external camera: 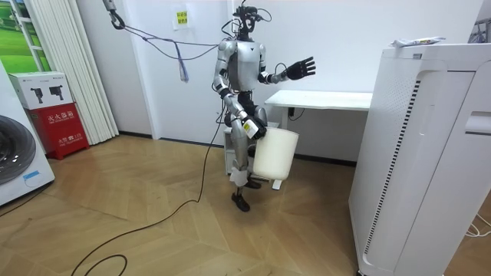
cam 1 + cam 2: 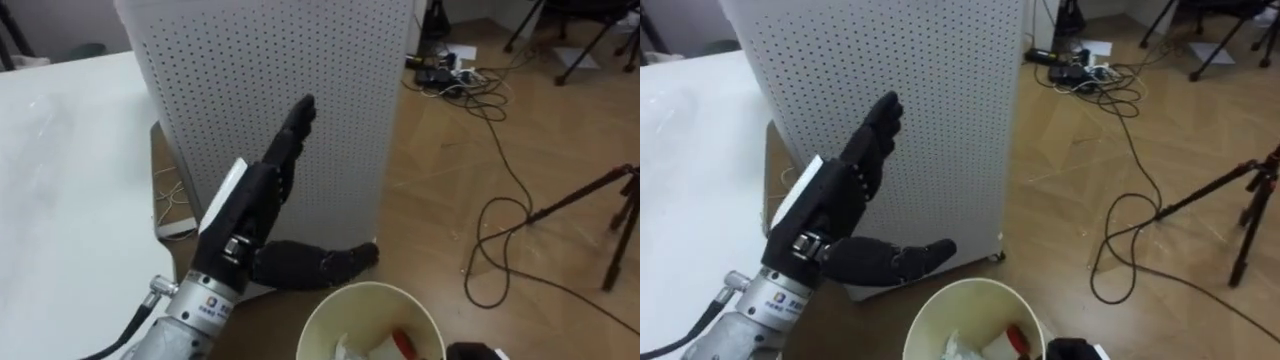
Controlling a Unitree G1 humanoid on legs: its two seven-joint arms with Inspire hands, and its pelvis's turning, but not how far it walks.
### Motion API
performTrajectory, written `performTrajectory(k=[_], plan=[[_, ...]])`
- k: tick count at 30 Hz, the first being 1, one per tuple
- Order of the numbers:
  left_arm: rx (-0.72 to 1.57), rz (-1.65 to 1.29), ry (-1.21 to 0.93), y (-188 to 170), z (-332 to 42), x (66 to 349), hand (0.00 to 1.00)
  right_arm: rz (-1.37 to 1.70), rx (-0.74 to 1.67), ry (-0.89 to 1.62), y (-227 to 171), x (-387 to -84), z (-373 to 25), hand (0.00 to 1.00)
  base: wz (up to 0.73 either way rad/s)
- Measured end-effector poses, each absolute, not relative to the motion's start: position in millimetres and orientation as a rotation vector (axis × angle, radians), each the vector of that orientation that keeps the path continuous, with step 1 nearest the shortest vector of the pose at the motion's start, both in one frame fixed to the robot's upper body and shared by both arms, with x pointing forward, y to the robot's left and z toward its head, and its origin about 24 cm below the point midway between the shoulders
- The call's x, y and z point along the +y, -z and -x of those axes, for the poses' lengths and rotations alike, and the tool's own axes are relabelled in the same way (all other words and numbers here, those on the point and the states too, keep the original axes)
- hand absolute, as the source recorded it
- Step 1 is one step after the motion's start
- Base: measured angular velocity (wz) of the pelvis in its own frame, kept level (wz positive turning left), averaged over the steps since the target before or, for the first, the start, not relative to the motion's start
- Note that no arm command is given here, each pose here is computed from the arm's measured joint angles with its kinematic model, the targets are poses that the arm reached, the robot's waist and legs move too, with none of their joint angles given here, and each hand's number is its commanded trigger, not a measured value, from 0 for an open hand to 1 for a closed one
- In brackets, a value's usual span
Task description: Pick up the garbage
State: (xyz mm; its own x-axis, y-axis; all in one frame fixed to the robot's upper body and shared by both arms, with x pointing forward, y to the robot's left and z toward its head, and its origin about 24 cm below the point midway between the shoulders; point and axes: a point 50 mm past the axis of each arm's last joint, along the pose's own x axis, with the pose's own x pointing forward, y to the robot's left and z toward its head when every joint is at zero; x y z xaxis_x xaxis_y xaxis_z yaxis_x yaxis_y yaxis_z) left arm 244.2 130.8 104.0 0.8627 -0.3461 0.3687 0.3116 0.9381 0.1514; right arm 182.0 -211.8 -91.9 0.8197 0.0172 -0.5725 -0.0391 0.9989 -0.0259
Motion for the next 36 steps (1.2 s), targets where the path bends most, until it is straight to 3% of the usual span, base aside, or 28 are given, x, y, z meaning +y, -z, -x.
performTrajectory(k=[10,21,36], plan=[[-0.475,-0.086,0.272,-118,-240,139,0.00,0.013,0.616,-0.052,94,-209,-179,1.00,-0.08],[-0.543,-0.144,0.068,-130,-223,169,0.00,0.011,0.602,-0.099,90,-213,-180,1.00,-0.31],[-0.599,-0.228,-0.032,-136,-220,172,0.00,0.038,0.574,-0.072,84,-219,-178,1.00,-0.09]])
